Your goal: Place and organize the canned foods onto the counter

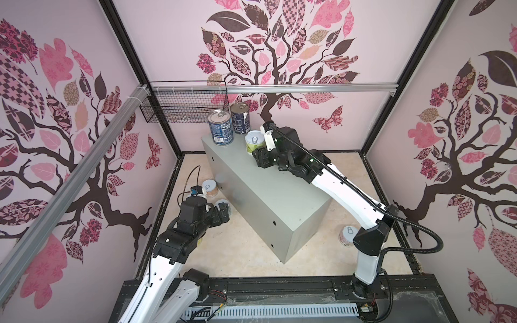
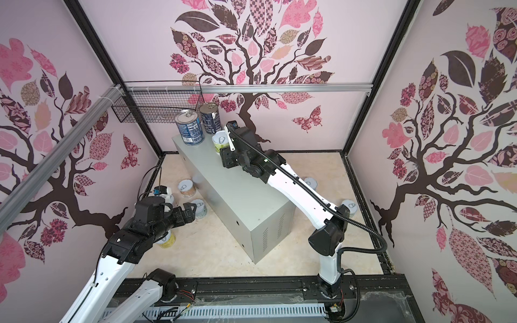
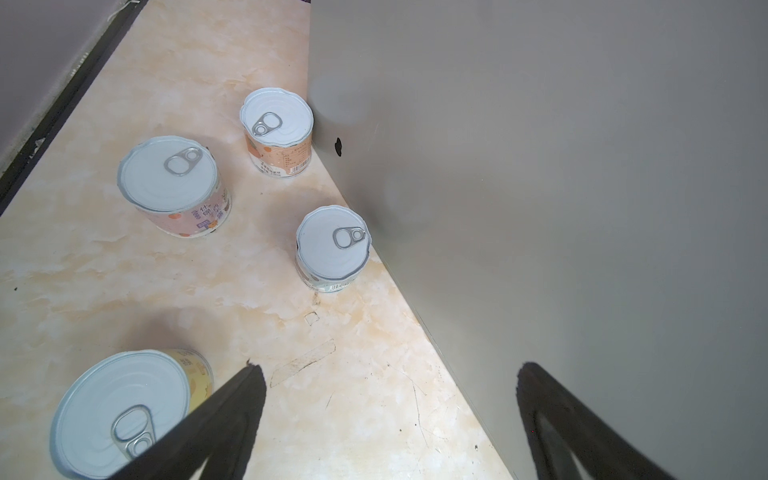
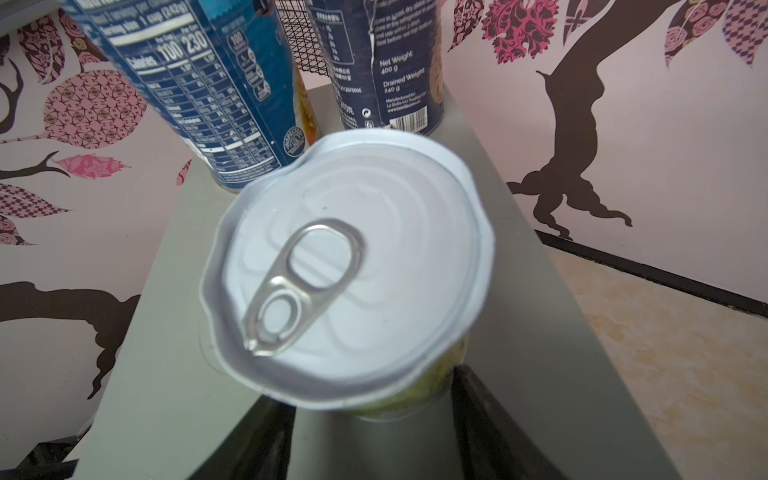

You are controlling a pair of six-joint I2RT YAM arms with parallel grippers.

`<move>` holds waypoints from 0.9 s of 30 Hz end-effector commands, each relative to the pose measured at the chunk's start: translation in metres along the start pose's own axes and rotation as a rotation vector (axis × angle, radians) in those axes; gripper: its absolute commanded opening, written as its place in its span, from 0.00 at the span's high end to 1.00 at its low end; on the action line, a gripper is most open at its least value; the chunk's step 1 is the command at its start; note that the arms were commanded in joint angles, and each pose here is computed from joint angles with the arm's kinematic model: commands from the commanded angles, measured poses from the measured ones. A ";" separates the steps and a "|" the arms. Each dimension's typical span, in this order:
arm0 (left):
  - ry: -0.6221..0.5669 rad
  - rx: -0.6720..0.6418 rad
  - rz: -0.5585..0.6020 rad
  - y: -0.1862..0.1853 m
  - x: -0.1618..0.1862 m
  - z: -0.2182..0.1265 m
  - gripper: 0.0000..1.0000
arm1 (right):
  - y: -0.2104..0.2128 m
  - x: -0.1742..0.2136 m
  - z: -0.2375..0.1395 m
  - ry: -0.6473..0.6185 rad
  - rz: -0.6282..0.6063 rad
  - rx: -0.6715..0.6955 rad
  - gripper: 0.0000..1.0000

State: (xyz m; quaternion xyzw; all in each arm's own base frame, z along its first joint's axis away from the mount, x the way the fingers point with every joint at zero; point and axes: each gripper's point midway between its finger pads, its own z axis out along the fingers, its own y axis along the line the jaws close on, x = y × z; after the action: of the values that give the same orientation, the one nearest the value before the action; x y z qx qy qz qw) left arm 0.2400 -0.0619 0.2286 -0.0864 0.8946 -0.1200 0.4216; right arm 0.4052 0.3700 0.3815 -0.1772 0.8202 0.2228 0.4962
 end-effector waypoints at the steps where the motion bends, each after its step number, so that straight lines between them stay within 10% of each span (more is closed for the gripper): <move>1: 0.021 0.007 0.010 -0.001 0.007 0.004 0.02 | -0.007 -0.003 0.013 0.003 0.029 0.006 0.38; 27: 0.031 0.002 0.014 -0.001 0.009 0.007 0.02 | -0.003 -0.004 0.057 0.015 0.000 -0.037 0.38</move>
State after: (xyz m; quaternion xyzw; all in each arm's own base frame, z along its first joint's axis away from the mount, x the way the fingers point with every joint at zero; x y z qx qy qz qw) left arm 0.2408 -0.0656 0.2248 -0.0809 0.8988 -0.1210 0.4135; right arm 0.4435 0.3932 0.3831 -0.1821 0.8068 0.2451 0.5059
